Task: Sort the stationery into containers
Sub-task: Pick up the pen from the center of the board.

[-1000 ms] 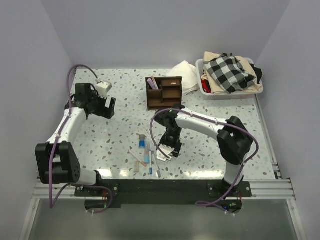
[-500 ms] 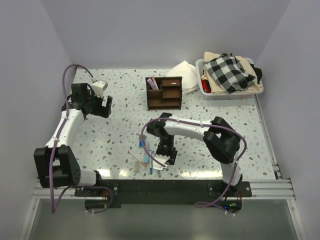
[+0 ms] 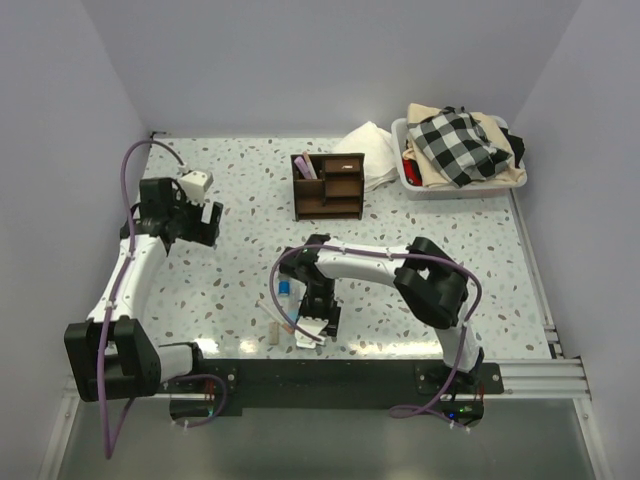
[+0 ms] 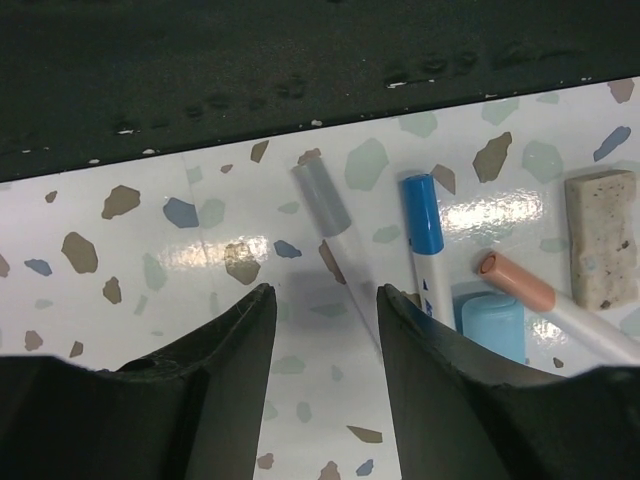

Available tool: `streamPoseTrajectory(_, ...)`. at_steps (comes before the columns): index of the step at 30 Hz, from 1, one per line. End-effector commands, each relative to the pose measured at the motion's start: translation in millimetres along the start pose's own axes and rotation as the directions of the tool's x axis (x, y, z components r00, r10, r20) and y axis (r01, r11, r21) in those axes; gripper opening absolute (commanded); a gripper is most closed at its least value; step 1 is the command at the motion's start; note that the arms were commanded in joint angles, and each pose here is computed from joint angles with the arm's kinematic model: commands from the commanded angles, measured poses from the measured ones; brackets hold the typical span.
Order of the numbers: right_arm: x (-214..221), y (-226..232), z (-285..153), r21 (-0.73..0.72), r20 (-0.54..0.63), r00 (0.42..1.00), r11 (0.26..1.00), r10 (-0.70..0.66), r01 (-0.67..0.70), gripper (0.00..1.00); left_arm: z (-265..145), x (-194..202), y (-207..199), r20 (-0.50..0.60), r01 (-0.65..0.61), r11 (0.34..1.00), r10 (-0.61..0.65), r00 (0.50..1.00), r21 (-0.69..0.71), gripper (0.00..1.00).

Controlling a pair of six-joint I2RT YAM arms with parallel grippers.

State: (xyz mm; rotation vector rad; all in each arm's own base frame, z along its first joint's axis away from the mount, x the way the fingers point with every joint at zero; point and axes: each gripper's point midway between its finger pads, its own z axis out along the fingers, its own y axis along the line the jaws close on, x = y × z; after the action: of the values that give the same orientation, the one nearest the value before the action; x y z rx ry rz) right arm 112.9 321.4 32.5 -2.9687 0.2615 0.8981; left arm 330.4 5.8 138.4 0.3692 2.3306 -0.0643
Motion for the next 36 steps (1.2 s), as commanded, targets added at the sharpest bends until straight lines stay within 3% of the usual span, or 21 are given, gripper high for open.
streamPoseTrajectory(1, -17.1, -43.1, -0.1, 0.035, -0.007, 0.738, 0.737, -0.675, 0.674, 0.49, -8.8, -3.1, 3.7, 0.027, 0.005, 1.000, -0.004, 1.000, -0.027, 0.99)
streamPoseTrajectory(8, -10.3, -43.6, 14.0, -0.012, 0.003, 0.735, 0.735, -0.678, 0.678, 0.48, -10.2, -0.7, 3.6, 0.024, 0.000, 0.999, 0.001, 1.000, -0.033, 0.99)
streamPoseTrajectory(12, -1.9, -40.4, 27.5, -0.099, -0.010, 0.721, 0.718, -0.693, 0.689, 0.40, -10.7, -2.3, 5.2, 0.028, 0.006, 0.999, -0.005, 1.000, -0.040, 0.99)
streamPoseTrajectory(15, 17.0, -33.8, 37.6, -0.187, -0.052, 0.708, 0.703, -0.705, 0.686, 0.26, -11.0, -3.6, 5.3, 0.029, 0.005, 0.999, -0.003, 1.000, -0.041, 0.99)
streamPoseTrajectory(16, 22.4, -29.9, 37.9, -0.215, -0.060, 0.711, 0.705, -0.700, 0.676, 0.14, -11.9, -4.4, 5.6, 0.030, 0.004, 0.999, -0.003, 1.000, -0.043, 0.99)
streamPoseTrajectory(19, 27.7, -24.4, 30.5, -0.242, -0.073, 0.743, 0.735, -0.665, 0.634, 0.00, -12.7, -7.7, 5.7, 0.030, 0.004, 0.999, -0.003, 1.000, -0.038, 0.99)
streamPoseTrajectory(24, 47.9, -19.7, -7.4, -0.238, -0.169, 0.810, 0.821, -0.561, 0.519, 0.00, -13.3, -24.1, 1.6, 0.064, -0.016, 1.000, 0.015, 0.998, 0.006, 0.99)
streamPoseTrajectory(27, 57.1, -35.4, -46.2, -0.126, -0.267, 0.863, 0.903, -0.429, 0.410, 0.00, -11.4, -38.5, -2.9, 0.091, -0.020, 0.998, 0.015, 0.996, 0.054, 0.99)
streamPoseTrajectory(30, 60.5, -64.8, -88.8, 0.113, -0.335, 0.921, 0.962, -0.197, 0.247, 0.00, -5.2, -48.0, 0.8, 0.085, -0.002, 0.998, -0.003, 0.996, 0.057, 0.98)
streamPoseTrajectory(32, 61.6, -94.7, -124.9, 0.296, -0.335, 0.940, 0.939, -0.071, 0.176, 0.00, 8.9, -41.7, 28.2, 0.020, 0.091, 0.992, -0.090, 0.996, -0.083, 0.97)
streamPoseTrajectory(34, 51.9, -123.8, -164.8, 0.470, -0.263, 0.963, 0.879, 0.062, 0.072, 0.00, 29.1, -24.0, 45.3, -0.080, 0.112, 0.981, -0.126, 0.989, -0.161, 0.97)
streamPoseTrajectory(36, 45.3, -143.9, -212.1, 0.640, -0.167, 0.968, 0.768, 0.186, -0.037, 0.00, 32.7, -30.2, 69.1, -0.104, 0.144, 0.950, -0.179, 0.978, -0.275, 1.00)
